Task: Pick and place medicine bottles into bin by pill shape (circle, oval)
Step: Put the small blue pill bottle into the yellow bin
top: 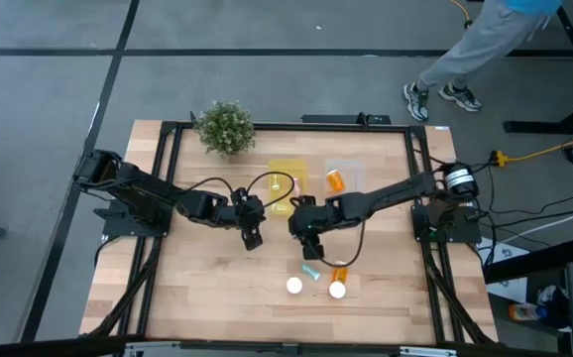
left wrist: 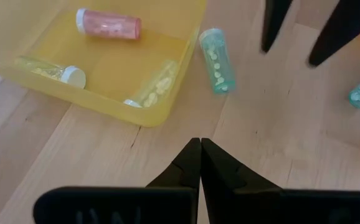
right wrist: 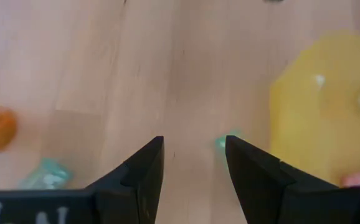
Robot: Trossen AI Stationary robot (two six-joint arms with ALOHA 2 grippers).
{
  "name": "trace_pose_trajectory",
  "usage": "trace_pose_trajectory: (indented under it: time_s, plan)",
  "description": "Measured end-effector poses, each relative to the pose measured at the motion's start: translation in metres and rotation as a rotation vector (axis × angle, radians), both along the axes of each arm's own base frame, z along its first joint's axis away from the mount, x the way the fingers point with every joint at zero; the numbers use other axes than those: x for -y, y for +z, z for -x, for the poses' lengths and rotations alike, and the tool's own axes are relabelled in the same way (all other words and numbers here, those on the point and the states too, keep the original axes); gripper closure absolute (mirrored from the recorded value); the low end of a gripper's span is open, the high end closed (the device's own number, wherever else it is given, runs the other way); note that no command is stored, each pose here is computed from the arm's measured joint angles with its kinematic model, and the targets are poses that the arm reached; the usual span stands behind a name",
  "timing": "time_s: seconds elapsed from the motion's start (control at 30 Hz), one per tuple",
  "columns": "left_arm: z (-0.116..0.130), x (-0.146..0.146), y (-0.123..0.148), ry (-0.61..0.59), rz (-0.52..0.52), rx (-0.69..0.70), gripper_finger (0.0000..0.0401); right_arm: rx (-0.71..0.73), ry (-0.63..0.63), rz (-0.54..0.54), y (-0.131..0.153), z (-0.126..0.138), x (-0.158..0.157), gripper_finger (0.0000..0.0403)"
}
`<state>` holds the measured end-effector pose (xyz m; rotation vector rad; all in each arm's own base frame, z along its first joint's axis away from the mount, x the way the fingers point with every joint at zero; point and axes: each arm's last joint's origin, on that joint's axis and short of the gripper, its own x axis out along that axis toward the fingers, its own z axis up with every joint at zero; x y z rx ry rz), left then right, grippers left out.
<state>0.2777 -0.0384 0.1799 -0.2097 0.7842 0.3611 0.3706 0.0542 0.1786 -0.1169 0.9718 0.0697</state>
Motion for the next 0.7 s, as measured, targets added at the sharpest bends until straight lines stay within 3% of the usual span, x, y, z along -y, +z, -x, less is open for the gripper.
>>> trace_pose_trajectory:
  time_s: [0.3,0.57,0.7]
  plan:
    - [0.0,0.0,0.0,0.0,0.0,-0.001,0.0397,-0.052,-0.106,0.195,-0.027,-0.004,0.003,0.0228]
    - [0.0,0.0,0.0,0.0,-0.001,0.0,0.0397,-0.06,-0.072,0.148,-0.028,-0.005,0.001,0.0228]
    - [0.0,0.0,0.0,0.0,0.0,0.0,0.0397,-0.066,-0.092,0.182,-0.032,-0.005,0.002,0.0228]
